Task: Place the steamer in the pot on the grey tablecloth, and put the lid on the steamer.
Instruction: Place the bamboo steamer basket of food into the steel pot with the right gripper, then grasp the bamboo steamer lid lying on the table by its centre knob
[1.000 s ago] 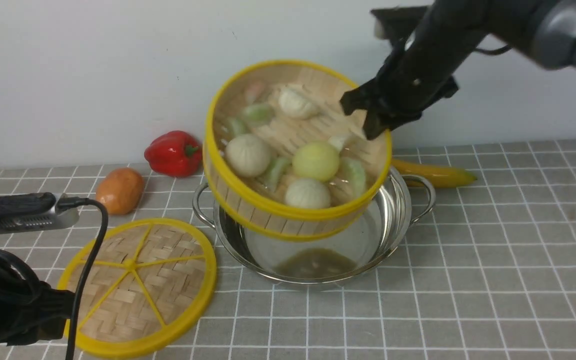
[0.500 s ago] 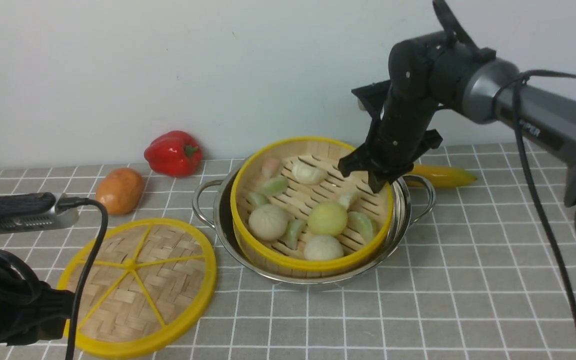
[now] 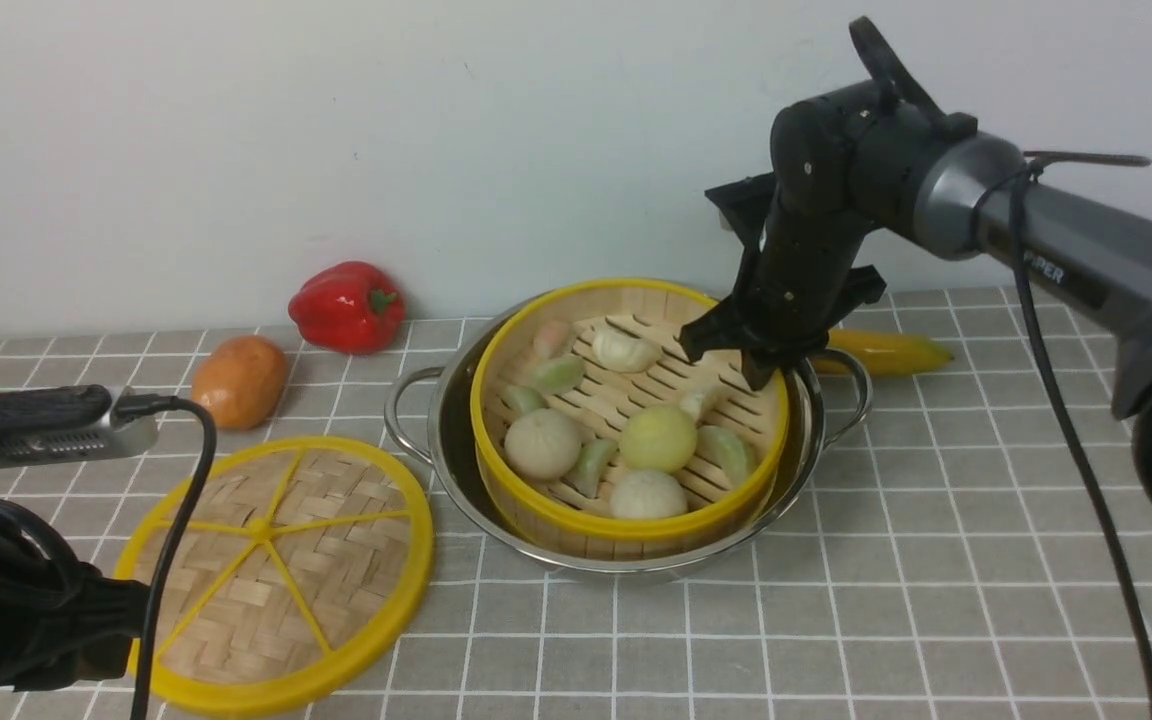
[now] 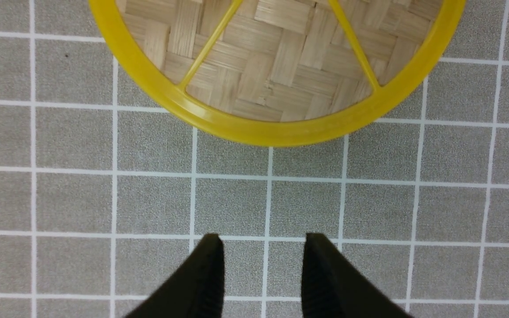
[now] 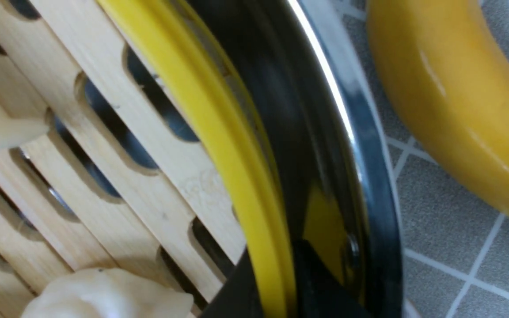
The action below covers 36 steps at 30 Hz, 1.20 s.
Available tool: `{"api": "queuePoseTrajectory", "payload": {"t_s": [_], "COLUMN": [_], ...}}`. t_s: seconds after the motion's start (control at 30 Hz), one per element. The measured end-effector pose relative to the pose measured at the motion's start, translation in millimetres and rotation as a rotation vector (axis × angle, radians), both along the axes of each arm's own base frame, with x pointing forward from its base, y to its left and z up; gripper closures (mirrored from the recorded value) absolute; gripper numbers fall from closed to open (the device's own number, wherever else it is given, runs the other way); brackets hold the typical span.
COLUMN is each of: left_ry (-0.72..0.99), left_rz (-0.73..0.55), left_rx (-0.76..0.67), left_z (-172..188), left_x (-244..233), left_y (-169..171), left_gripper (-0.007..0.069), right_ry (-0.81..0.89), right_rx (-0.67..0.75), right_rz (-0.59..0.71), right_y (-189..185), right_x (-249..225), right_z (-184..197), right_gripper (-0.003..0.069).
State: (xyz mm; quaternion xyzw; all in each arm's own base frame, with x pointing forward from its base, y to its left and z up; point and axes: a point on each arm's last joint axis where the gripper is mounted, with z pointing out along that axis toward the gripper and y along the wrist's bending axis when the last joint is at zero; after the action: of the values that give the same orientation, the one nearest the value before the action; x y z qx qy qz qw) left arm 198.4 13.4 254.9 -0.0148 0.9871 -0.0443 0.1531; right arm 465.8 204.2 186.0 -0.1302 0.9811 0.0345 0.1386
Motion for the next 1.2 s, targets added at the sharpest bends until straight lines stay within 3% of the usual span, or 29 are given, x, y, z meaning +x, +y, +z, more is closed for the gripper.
{"api": "queuePoseTrajectory", "payload": {"t_s": [0.23, 0.4, 0.6, 0.77, 0.87, 0.9, 1.03, 1.07, 1.17, 1.2], "left_ry": [0.0, 0.0, -0.022, -0.097, -0.176, -0.18, -0.264, -0.261, -0.254, -0.251], "left_rz": [0.0, 0.0, 0.003, 0.017, 0.042, 0.041, 0.041, 0.042, 0.037, 0.035], "left_rx": [0.0, 0.0, 0.004, 0.004, -0.028, -0.029, -0.08, -0.078, -0.094, -0.093], "left_z": [0.0, 0.0, 0.6, 3.1, 6.1, 6.0, 3.0, 2.0, -7.0, -7.7], "left_x": [0.0, 0.0, 1.9, 8.4, 15.5, 16.1, 37.4, 38.0, 58.7, 60.1], "left_y": [0.0, 0.0, 0.4, 0.9, -0.8, -0.9, -2.8, -2.7, -1.6, -1.4], "left_gripper": [0.0382, 0.0382, 0.0382, 0.0382, 0.0382, 0.0382, 0.0382, 0.0382, 0.0382, 0.0382], "right_ry": [0.003, 0.007, -0.01, -0.129, -0.264, -0.271, -0.459, -0.469, -0.627, -0.638], "right_rx": [0.014, 0.023, 0.041, 0.082, 0.143, 0.146, 0.216, 0.219, 0.279, 0.284], "right_rz": [-0.023, -0.025, -0.025, -0.02, -0.018, -0.018, 0.008, 0.01, 0.028, 0.029], "right_y": [0.7, 1.4, 2.0, 1.7, -1.7, -2.1, -19.4, -21.6, -41.9, -43.6], "right_x": [0.0, -0.3, -1.4, 0.2, -7.6, -8.4, -47.7, -52.5, -99.6, -103.5], "right_z": [0.1, 0.4, 12.0, 58.4, 117.3, 120.7, 213.7, 218.2, 290.9, 295.6], "right_gripper": [0.0525, 0.0333, 0.0223, 0.0185, 0.0179, 0.0179, 0.0177, 0.0177, 0.0177, 0.0177]}}
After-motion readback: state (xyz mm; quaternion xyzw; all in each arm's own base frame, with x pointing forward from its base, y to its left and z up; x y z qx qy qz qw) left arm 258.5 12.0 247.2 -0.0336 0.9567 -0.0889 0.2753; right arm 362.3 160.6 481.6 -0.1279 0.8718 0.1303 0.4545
